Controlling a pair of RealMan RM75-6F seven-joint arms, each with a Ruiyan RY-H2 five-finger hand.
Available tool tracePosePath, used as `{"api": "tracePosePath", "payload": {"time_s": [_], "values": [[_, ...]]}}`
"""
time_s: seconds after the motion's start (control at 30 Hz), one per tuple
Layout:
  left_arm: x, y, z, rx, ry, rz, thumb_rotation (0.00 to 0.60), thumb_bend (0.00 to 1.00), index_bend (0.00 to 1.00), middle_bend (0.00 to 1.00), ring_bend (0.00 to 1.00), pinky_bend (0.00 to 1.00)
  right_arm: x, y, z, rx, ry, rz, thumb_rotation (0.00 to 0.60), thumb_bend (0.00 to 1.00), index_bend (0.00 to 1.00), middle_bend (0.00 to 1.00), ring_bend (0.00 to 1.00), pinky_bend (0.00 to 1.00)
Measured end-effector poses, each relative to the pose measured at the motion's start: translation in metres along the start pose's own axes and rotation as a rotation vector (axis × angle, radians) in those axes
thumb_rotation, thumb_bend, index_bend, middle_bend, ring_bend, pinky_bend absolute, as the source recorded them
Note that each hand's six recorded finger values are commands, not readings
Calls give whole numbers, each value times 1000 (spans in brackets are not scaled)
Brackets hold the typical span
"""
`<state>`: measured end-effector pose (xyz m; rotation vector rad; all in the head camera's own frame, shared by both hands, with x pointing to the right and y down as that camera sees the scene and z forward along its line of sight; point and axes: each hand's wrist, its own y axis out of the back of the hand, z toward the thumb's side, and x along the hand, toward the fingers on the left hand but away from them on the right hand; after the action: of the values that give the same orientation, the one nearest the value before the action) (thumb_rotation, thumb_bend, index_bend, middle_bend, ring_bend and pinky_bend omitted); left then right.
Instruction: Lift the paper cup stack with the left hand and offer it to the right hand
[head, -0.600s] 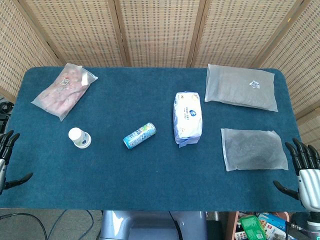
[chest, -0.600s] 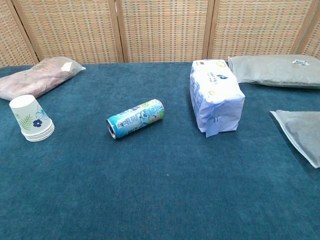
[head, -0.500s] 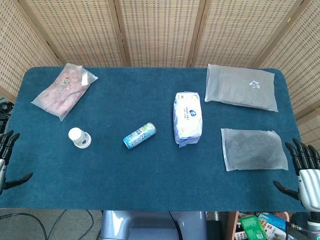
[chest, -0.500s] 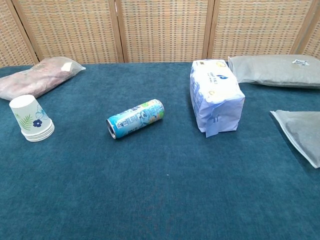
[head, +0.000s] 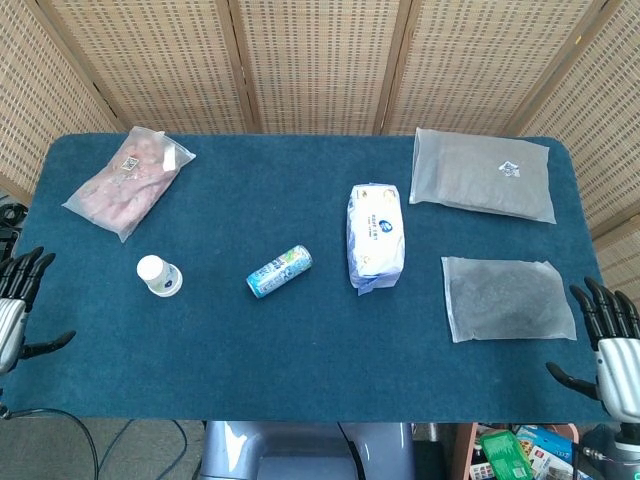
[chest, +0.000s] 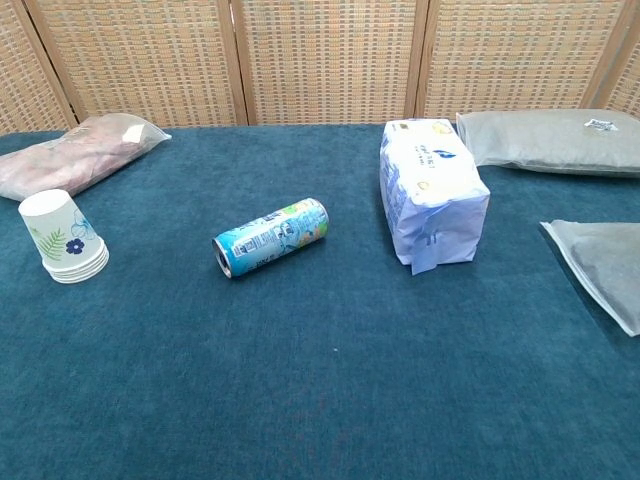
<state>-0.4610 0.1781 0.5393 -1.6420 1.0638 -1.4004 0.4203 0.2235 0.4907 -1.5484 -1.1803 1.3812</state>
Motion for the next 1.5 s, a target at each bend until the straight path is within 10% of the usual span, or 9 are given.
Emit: {"api": "tracePosePath", "payload": {"time_s": [0.27, 0.57, 1.03, 1.5], "values": [[71, -35, 15, -3, -109, -66, 600, 96, 149, 202, 217, 269, -3, -6, -1, -10, -8, 30, 600, 0, 0, 0, 0, 0], [122, -78, 32, 4, -162, -143, 600, 95, 177, 213, 232, 288, -7, -12, -5, -6, -25, 52, 600, 0, 0, 0, 0, 0], [138, -121, 33, 41, -164, -224, 600, 96, 267, 252, 266, 328, -10, -13, -7, -48, -34, 71, 600, 0, 0, 0, 0, 0], [148, -121, 32, 53, -167, -178, 600, 96, 430, 416, 403, 417, -9, -10, -7, -63, -34, 72, 600, 0, 0, 0, 0, 0]]}}
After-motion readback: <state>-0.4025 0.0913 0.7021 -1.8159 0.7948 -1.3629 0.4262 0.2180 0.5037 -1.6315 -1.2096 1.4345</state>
